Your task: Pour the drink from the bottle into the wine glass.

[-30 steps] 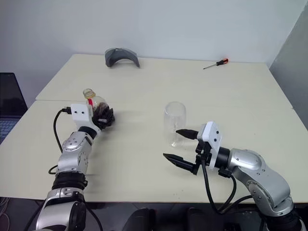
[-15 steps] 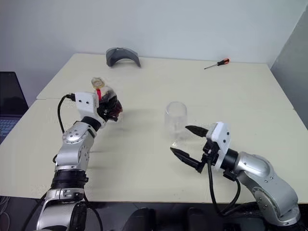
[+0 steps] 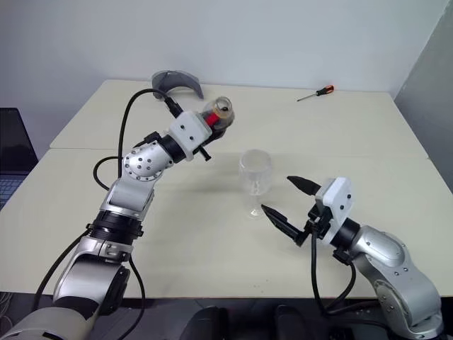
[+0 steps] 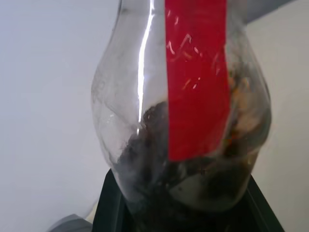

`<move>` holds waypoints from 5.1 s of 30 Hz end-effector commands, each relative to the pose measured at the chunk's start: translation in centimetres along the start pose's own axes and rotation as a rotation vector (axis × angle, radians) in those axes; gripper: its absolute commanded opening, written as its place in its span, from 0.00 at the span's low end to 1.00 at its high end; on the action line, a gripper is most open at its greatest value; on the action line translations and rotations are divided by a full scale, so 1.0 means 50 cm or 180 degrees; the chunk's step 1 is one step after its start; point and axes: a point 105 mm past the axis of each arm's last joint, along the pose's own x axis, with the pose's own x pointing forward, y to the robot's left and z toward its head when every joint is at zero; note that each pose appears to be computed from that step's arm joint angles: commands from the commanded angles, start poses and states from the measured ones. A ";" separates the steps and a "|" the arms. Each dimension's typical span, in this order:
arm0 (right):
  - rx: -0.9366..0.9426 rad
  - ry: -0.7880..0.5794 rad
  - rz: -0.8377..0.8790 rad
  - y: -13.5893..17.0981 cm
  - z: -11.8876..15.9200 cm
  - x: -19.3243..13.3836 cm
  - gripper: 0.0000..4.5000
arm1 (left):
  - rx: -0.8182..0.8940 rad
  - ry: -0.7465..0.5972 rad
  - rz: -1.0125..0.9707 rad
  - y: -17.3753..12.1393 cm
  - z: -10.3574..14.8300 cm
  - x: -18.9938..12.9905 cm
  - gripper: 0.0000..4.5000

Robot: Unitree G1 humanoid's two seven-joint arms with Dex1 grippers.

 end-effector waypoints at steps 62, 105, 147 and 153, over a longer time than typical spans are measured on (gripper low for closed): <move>0.0017 -0.0238 -0.0315 -0.005 0.006 0.042 1.00 | 0.2542 -0.0837 -0.0077 0.064 0.089 0.061 0.20; -0.0190 -0.0533 -0.0506 0.007 0.006 0.032 1.00 | 0.2580 -0.0871 -0.0036 0.073 0.096 0.066 0.20; -0.0154 -0.0274 -0.0063 0.025 0.001 0.014 1.00 | -0.0626 -0.0091 0.0725 0.087 -0.002 0.017 0.19; 0.0059 0.0061 0.0646 0.065 -0.004 -0.012 1.00 | -0.1641 0.0500 0.1090 0.059 -0.119 -0.095 0.19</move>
